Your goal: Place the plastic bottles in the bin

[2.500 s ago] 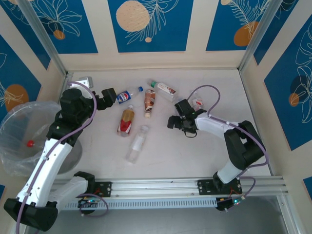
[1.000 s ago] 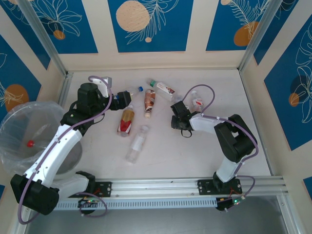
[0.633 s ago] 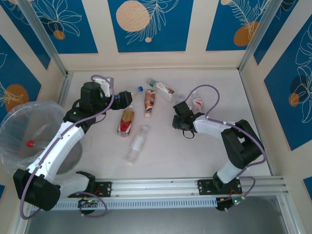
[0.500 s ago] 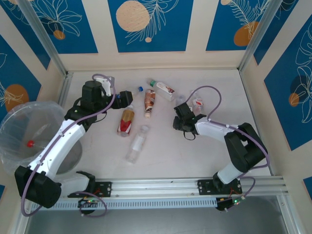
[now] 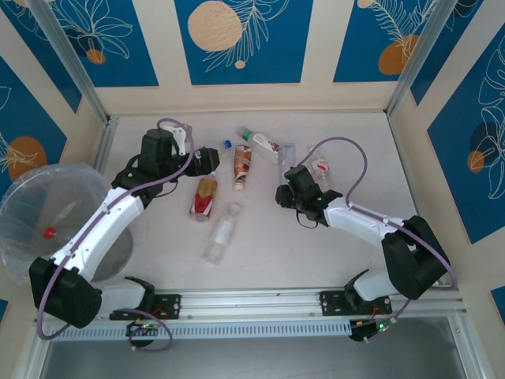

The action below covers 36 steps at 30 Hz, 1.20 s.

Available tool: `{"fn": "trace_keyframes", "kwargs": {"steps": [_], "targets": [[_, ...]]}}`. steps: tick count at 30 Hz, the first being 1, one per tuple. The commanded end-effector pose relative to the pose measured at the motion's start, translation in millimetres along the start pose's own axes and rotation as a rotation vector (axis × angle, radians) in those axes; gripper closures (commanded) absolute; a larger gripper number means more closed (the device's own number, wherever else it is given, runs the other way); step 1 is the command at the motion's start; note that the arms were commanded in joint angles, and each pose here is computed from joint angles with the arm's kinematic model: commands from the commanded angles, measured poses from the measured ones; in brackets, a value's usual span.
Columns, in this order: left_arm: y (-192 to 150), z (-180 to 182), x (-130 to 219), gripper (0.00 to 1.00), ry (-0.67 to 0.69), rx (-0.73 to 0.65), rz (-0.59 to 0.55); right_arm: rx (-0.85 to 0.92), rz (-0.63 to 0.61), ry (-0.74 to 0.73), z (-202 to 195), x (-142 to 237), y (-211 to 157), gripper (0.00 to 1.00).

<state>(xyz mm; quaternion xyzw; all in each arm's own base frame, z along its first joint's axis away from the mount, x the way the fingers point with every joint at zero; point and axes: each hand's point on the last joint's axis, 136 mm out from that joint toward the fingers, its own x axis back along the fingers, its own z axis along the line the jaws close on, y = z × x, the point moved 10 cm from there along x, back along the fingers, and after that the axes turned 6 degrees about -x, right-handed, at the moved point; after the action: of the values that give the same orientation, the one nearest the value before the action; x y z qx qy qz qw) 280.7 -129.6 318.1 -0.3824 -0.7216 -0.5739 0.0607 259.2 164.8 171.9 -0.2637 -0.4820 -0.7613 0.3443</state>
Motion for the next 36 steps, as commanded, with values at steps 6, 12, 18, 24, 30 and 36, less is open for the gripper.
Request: {"fn": "trace_keyframes", "kwargs": {"steps": [6,12,18,24,30,36], "targets": [[11,-15,-1,0.01,-0.087,-0.008,0.005,0.038,-0.034,0.363,32,18,5,1.00],[11,-21,-6,0.01,-0.181,-0.012,0.030,0.068,-0.029,0.467,47,15,-1,1.00],[5,-24,-22,0.01,-0.278,0.048,0.049,0.079,0.008,0.640,66,11,-3,1.00],[2,-28,-36,0.01,-0.413,0.115,0.059,0.145,0.025,0.773,91,14,-2,1.00],[-3,-20,-42,0.01,-0.332,0.159,0.050,0.178,0.055,0.865,111,25,-1,1.00],[3,-18,-39,0.01,-0.327,0.166,-0.021,0.216,0.081,0.909,124,29,-11,1.00]]}}
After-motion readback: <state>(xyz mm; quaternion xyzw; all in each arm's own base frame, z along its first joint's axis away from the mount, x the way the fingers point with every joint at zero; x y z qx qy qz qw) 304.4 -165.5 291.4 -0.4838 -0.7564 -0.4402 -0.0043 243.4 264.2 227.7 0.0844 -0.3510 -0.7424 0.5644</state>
